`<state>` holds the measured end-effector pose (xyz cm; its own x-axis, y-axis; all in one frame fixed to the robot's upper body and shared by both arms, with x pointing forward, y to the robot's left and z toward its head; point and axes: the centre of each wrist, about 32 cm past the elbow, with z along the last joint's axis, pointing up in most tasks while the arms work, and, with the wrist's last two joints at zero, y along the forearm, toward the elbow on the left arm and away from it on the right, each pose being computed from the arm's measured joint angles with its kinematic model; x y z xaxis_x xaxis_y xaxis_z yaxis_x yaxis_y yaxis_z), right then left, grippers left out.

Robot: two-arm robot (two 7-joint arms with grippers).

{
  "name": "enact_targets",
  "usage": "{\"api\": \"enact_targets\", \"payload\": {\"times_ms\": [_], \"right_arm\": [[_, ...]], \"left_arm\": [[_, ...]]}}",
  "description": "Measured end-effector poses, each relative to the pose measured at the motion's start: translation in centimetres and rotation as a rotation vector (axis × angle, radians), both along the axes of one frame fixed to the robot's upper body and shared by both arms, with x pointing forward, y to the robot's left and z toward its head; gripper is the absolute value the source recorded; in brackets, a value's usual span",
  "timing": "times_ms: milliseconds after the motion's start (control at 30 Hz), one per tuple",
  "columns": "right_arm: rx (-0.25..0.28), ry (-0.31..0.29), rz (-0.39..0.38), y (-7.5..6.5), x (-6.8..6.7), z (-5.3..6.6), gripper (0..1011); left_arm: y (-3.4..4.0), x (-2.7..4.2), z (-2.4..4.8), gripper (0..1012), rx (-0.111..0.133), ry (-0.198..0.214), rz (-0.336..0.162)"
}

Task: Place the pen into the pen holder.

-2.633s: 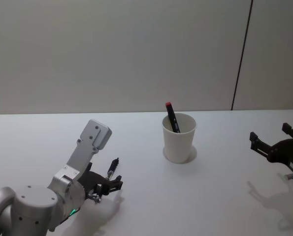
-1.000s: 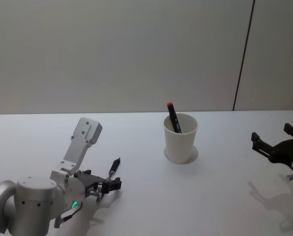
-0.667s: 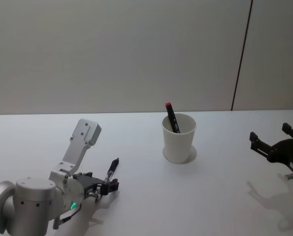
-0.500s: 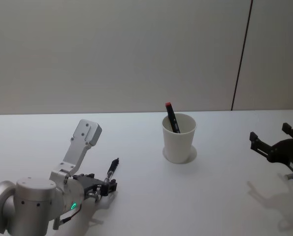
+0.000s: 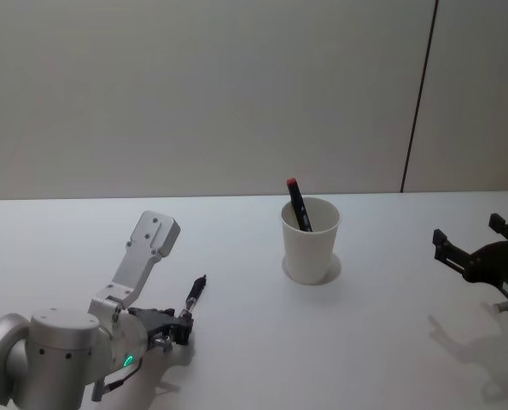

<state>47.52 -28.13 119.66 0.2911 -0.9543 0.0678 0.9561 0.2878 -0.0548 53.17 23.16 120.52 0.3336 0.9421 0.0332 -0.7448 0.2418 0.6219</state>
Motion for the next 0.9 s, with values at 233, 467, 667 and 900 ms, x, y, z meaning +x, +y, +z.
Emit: {"api": "enact_targets", "payload": {"times_ms": [233, 467, 667, 900], "right_arm": [[0.000, 0.000, 0.000, 0.00, 0.00, 0.00, 1002], [0.000, 0.000, 0.000, 0.00, 0.00, 0.00, 1002], [0.000, 0.000, 0.000, 0.00, 0.00, 0.00, 1001], [0.000, 0.000, 0.000, 0.00, 0.00, 0.00, 1001]], "left_arm": [[0.07, -0.08, -0.04, 209, 0.002, 0.005, -0.003], [0.19, -0.19, -0.08, 142, 0.001, 0.007, -0.006], [0.35, -0.25, -0.07, 139, -0.001, 0.004, -0.007], [0.64, -0.29, 0.09, 139, -0.004, -0.009, -0.005]]}}
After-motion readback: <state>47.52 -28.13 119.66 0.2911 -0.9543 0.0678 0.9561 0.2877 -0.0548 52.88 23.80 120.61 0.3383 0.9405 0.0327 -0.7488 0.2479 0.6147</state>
